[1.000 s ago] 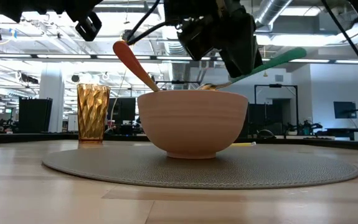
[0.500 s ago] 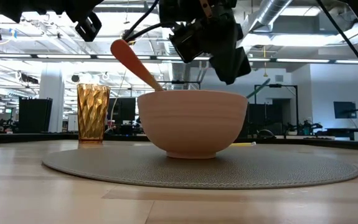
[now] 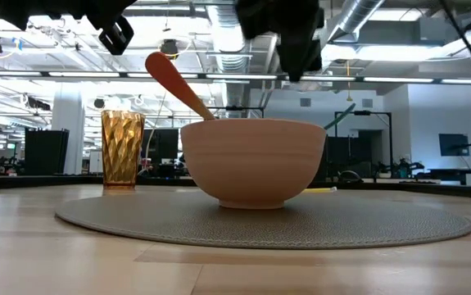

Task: Pick & Place Utensil
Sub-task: Put the brown cup on the gray table mat to the top left of the orange bowl

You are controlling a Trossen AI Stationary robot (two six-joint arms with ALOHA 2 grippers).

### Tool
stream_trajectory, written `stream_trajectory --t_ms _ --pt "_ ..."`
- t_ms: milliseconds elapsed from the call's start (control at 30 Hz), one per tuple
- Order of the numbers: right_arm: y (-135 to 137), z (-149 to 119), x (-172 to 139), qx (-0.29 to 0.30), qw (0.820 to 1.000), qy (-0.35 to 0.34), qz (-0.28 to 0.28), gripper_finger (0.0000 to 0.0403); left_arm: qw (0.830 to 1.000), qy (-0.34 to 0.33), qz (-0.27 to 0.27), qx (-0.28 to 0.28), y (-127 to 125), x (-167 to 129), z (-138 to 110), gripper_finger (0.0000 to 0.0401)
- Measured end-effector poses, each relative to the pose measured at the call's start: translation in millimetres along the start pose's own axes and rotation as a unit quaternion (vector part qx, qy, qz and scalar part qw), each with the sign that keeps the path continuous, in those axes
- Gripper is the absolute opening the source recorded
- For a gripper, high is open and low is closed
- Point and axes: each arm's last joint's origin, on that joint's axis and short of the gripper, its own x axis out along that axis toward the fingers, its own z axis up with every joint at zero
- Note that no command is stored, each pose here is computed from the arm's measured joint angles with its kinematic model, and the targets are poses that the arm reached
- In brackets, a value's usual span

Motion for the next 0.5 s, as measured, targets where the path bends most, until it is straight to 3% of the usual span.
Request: stream_trajectory --t_ms 100,200,367,500 --pt "5.6 -14.0 -31.2 -0.053 0.993 -0.073 -0.072 0.0071 1.0 0.0 0.0 0.0 0.0 0.0 0.0 0.0106" --pt "10.8 -24.5 -59.3 -0.11 0.975 -0.158 -0.114 0.0071 1.0 0.0 0.0 0.0 0.0 0.0 0.1 0.0106" --pt "4.4 -41.3 -81.1 -0.225 0.941 -0.247 -0.055 0.0068 1.0 -0.001 0.0 0.0 -0.1 0.0 0.2 0.0106" --pt "-26.1 -56.0 -81.5 -0.224 0.926 -0.3 -0.042 0.0064 1.0 -0.004 -0.001 0.001 -0.2 0.0 0.7 0.0106"
